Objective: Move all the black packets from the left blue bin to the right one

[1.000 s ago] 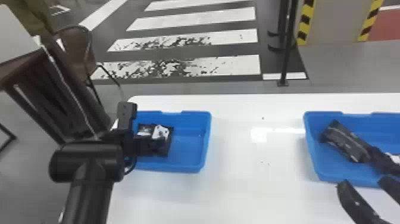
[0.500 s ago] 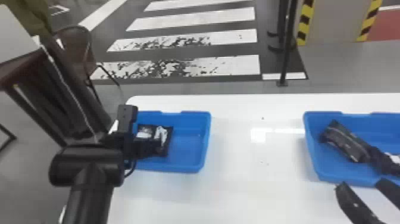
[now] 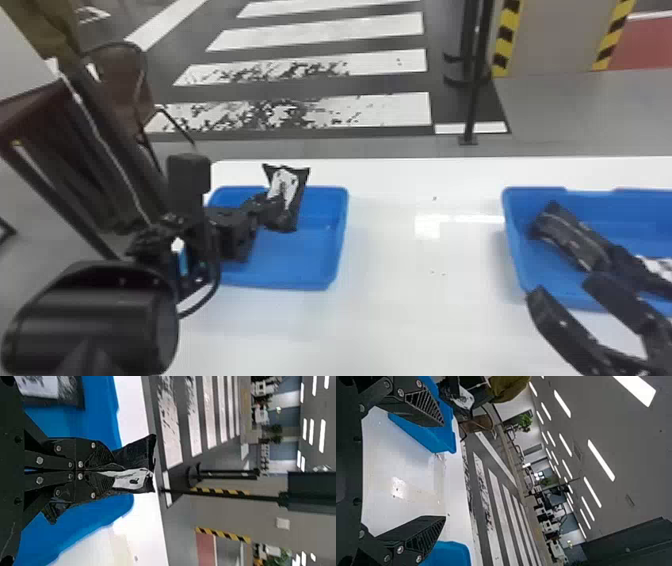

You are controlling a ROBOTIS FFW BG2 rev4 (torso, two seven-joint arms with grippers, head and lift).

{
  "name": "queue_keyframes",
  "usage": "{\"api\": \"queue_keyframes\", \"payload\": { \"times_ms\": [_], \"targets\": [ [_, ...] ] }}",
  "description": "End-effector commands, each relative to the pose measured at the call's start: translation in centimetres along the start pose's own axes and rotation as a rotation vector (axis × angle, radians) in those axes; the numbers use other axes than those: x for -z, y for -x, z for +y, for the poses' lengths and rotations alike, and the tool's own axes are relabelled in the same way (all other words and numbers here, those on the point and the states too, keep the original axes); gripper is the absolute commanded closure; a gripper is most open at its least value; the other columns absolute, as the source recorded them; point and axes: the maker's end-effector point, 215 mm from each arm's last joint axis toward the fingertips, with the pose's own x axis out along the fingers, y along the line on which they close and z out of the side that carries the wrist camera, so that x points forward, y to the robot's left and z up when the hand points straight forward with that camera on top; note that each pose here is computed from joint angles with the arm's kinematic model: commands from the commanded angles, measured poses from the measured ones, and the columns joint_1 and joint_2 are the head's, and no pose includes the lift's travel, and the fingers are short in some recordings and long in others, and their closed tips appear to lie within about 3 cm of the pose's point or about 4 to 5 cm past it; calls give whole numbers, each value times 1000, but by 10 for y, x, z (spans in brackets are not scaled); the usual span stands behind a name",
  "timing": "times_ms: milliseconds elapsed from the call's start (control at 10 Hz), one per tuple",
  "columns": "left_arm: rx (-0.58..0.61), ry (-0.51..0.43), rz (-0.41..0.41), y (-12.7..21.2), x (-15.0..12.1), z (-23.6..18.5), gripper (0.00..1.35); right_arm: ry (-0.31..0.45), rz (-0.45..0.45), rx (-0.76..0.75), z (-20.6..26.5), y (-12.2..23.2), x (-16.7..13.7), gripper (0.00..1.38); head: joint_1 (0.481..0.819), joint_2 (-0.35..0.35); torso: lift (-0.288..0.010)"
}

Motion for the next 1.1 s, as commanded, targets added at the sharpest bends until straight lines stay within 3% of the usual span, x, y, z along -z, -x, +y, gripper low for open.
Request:
{"api": "queue_keyframes", "payload": {
  "times_ms": [0, 300, 500, 700, 1000],
  "targets": [
    [146, 29, -72, 9, -17, -65, 1197, -54, 4, -83, 11, -25, 2, 205, 695, 167, -140],
    [353, 92, -97, 15, -19, -155, 1197, -193, -11, -227, 40, -73, 3, 205, 695, 98, -140],
    [447, 113, -91, 18, -17, -197, 1197, -247, -29, -278, 43, -99, -6, 205, 695, 67, -140],
    [531, 132, -95, 23, -21, -232, 1197, -277, -23, -323, 52, -119, -9, 205, 695, 40, -140],
    [599, 139, -102, 28, -27, -261, 1197, -255, -15, -310, 39, -131, -12, 202, 695, -2, -140]
  ]
}}
